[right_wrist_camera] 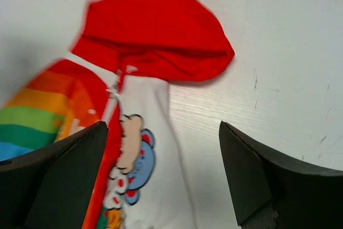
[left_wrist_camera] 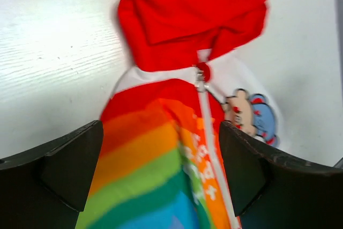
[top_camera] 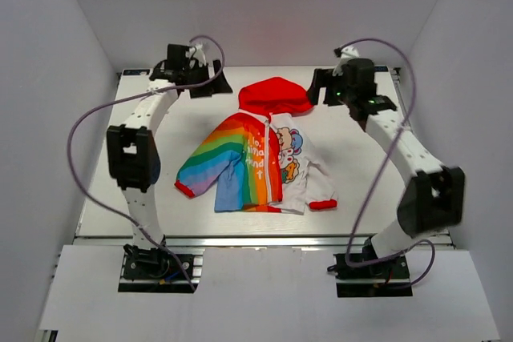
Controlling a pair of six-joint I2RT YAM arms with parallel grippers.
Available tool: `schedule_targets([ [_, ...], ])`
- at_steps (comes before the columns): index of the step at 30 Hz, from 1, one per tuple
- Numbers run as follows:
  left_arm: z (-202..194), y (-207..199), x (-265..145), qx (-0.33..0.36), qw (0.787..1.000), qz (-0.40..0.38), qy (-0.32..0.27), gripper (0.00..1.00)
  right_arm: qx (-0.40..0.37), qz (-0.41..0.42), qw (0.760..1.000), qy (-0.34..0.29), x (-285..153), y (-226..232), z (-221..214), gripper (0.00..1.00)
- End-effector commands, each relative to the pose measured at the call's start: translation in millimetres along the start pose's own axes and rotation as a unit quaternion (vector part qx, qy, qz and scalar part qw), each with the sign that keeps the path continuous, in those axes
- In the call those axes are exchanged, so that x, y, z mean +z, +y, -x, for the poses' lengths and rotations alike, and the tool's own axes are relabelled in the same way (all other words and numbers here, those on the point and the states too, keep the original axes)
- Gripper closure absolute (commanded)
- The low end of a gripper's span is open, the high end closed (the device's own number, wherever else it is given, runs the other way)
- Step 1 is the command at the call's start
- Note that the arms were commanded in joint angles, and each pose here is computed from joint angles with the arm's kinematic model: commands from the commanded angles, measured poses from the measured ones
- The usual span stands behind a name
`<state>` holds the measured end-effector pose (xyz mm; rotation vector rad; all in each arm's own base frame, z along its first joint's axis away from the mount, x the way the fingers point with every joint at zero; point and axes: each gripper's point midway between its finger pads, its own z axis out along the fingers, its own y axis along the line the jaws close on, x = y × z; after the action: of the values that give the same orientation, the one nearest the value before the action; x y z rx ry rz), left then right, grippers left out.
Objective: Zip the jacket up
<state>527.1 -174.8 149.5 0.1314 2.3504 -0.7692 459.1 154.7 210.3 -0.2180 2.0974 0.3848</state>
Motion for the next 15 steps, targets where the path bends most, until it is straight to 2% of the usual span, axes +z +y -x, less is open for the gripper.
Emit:
schedule_targets([
  [1,41,-50,-93,0.034,0.993,0.025,-0.106,0.02,0.014,0.023,0.997,-0.073,-68,22,34,0.11],
  [2,28,-53,-117,0.024,0.992,0.043,-0.114,0.02,0.030,0.013,0.997,-0.067,-77,20,26,0.10],
  [4,8,-53,-142,-0.001,0.991,0.068,-0.115,0.02,0.051,-0.011,0.997,-0.065,-101,14,9,0.11],
  [5,-14,-40,-147,-0.019,0.990,0.095,-0.106,0.02,0.073,-0.015,0.995,-0.070,-110,14,6,0.11],
  [6,-14,-57,-180,-0.013,0.986,0.086,-0.140,0.02,0.085,-0.035,0.993,-0.073,-118,7,1,0.11],
  [8,-35,-67,-213,-0.037,0.980,0.085,-0.175,0.02,0.120,-0.048,0.988,-0.080,-138,5,-17,0.10],
  [10,-46,-71,-231,-0.042,0.977,0.082,-0.191,0.02,0.122,-0.036,0.987,-0.096,-157,9,-23,0.11],
  [11,-56,-69,-238,-0.049,0.976,0.093,-0.189,0.02,0.119,-0.034,0.989,-0.082,-157,9,-39,0.11],
  [15,-75,-66,-264,-0.060,0.970,0.121,-0.201,0.02,0.121,-0.053,0.988,-0.074,-172,2,-58,0.11],
])
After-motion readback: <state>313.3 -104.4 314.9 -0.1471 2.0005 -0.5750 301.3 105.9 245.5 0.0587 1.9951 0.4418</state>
